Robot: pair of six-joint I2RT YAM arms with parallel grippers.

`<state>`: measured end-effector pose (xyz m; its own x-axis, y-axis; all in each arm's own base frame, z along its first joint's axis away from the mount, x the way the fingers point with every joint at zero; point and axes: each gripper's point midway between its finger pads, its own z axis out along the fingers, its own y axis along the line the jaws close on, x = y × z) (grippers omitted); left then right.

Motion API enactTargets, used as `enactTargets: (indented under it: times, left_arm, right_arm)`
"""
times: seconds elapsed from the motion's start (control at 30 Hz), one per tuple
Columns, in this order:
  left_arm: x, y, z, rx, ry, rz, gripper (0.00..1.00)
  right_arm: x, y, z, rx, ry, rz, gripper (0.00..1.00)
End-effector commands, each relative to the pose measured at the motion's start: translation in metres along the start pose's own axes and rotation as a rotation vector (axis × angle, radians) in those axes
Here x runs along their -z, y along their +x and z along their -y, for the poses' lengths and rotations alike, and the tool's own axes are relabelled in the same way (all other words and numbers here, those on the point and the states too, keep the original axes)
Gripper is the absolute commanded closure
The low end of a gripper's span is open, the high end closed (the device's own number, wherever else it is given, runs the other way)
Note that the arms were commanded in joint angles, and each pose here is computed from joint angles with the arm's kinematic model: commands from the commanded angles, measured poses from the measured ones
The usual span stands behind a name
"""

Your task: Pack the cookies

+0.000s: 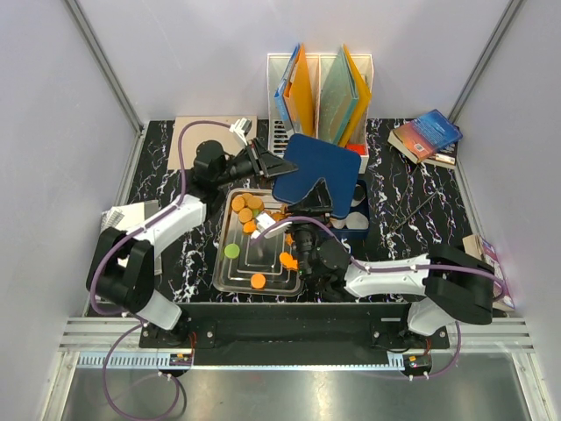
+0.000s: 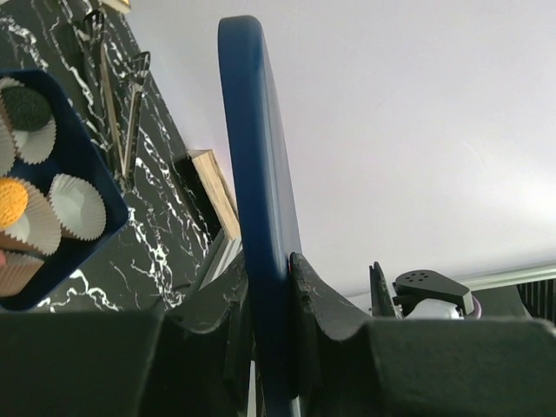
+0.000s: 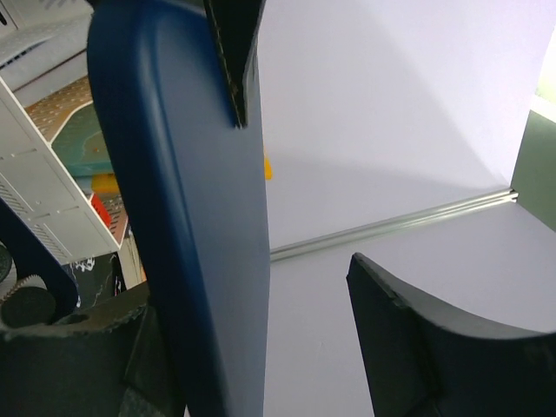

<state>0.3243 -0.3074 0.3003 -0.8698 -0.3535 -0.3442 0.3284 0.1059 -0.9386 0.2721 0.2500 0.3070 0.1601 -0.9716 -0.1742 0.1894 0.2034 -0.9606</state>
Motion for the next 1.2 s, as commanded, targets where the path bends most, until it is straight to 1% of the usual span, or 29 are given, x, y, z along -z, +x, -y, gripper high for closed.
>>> enactTargets:
  times: [0.0, 0.13, 0.33, 0.43, 0.47, 0.57, 0.73, 0.87, 0.9, 0.93, 0.97, 1.03, 1.07, 1.13, 1.17]
  left_arm:
    - [0.0, -0.044, 0.013, -0.093, 0.054, 0.109, 1.0]
    - [0.003, -0.066, 0.024, -0.071, 0.088, 0.152, 1.0]
    - [0.012, -0.095, 0.038, -0.106, 0.098, 0.206, 1.0]
    - [0.024, -0.107, 0.04, -0.116, 0.091, 0.243, 1.0]
    - [0.03, -0.112, 0.035, -0.112, 0.079, 0.261, 1.0]
    - [0.042, -0.113, 0.032, -0.12, 0.065, 0.282, 1.0]
    - [0.049, -0.102, 0.023, -0.135, 0.03, 0.277, 1.0]
    - [0.054, -0.091, 0.018, -0.109, 0.046, 0.274, 1.0]
    - [0.055, -0.088, 0.017, -0.091, 0.052, 0.271, 1.0]
    - [0.056, -0.081, 0.014, -0.088, 0.06, 0.268, 1.0]
    - [0.057, -0.077, 0.012, -0.078, 0.063, 0.267, 1.0]
    - [0.058, -0.065, 0.005, -0.058, 0.067, 0.254, 1.0]
    - [0.058, -0.06, 0.005, -0.058, 0.069, 0.247, 1.0]
    - [0.057, -0.048, -0.004, -0.044, 0.062, 0.23, 1.0]
    - [0.055, -0.043, -0.005, -0.043, 0.062, 0.222, 1.0]
  right_arm:
    - [0.018, 0.037, 0.055, -0.326, 0.145, -0.093, 0.29]
    - [0.024, 0.051, 0.057, -0.324, 0.135, -0.116, 0.28]
    - [0.033, 0.073, 0.059, -0.366, 0.12, -0.182, 0.27]
    - [0.039, 0.086, 0.06, -0.413, 0.119, -0.207, 0.27]
    - [0.043, 0.095, 0.064, -0.454, 0.12, -0.229, 0.27]
    - [0.052, 0.113, 0.065, -0.551, 0.121, -0.272, 0.27]
    - [0.065, 0.137, 0.058, -0.642, 0.107, -0.341, 0.27]
    - [0.069, 0.147, 0.068, -0.779, 0.134, -0.366, 0.27]
    - [0.069, 0.147, 0.069, -0.834, 0.144, -0.369, 0.28]
    - [0.07, 0.15, 0.071, -0.883, 0.153, -0.381, 0.3]
    - [0.07, 0.151, 0.071, -0.968, 0.171, -0.389, 0.31]
    - [0.073, 0.158, 0.071, -1.091, 0.196, -0.42, 0.34]
    - [0.074, 0.159, 0.07, -1.192, 0.216, -0.428, 0.38]
    - [0.078, 0.163, 0.069, -1.301, 0.23, -0.46, 0.41]
    - [0.078, 0.161, 0.071, -1.381, 0.245, -0.469, 0.43]
